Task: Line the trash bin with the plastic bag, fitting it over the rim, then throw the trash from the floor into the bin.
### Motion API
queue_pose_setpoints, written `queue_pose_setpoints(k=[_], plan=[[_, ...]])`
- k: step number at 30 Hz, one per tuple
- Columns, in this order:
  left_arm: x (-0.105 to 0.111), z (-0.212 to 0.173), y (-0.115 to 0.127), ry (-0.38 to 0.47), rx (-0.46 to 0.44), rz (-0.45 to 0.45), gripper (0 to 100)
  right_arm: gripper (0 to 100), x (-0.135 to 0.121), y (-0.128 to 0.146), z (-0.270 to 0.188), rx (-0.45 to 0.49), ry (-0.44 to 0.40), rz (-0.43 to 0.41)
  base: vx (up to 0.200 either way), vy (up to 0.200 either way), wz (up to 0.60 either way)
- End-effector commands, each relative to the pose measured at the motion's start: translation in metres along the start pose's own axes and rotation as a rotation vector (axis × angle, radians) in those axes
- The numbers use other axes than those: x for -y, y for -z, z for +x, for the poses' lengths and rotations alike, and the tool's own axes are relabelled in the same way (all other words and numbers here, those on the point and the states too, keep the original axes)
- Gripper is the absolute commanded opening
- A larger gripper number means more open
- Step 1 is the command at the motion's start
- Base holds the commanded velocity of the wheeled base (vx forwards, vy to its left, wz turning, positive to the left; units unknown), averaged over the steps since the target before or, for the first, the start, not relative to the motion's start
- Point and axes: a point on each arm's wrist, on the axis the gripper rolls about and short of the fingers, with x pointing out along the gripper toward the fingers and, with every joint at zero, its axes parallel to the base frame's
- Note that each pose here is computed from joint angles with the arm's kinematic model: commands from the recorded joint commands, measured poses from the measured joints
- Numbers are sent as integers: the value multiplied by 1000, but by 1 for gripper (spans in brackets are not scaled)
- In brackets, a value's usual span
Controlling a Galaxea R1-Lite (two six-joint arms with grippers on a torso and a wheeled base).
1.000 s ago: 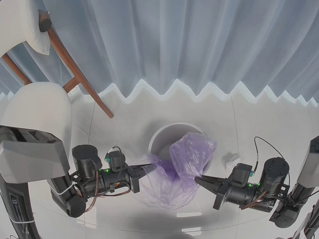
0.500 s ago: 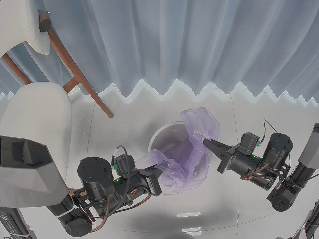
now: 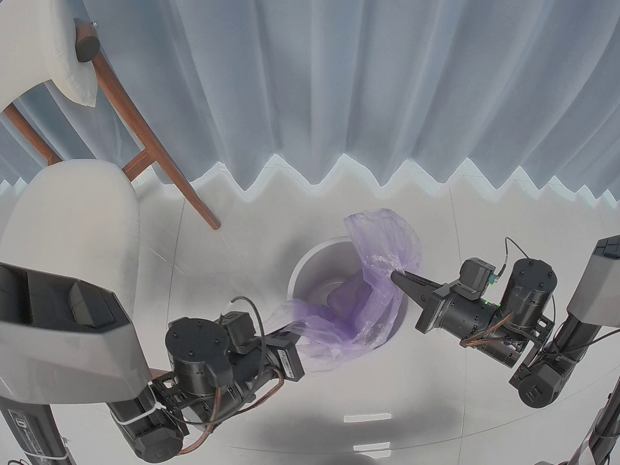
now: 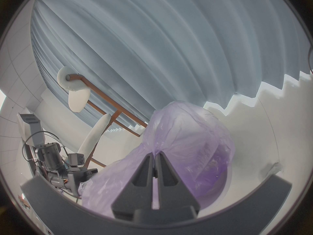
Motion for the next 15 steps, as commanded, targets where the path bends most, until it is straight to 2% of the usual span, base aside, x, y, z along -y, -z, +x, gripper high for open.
queue_pose_setpoints(k=[1,2,3,4,12,15], plan=[[-26,4,-2,-108,12,40,0,0,5,-2,-1,19,13,-2,0,0,0],[-26,4,-2,-108,12,40,0,0,5,-2,-1,19,13,-2,0,0,0],[-38,4,-7,-175,34,74,0,0,10,-6,-1,32,26,-3,0,0,0],[-42,4,-10,-207,48,81,0,0,10,-5,-1,31,28,-2,0,0,0],[-48,7,-1,-278,40,92,0,0,19,-8,-3,41,57,1,0,0,0],[-48,9,2,-280,29,95,0,0,19,-9,-3,44,58,-1,0,0,0]])
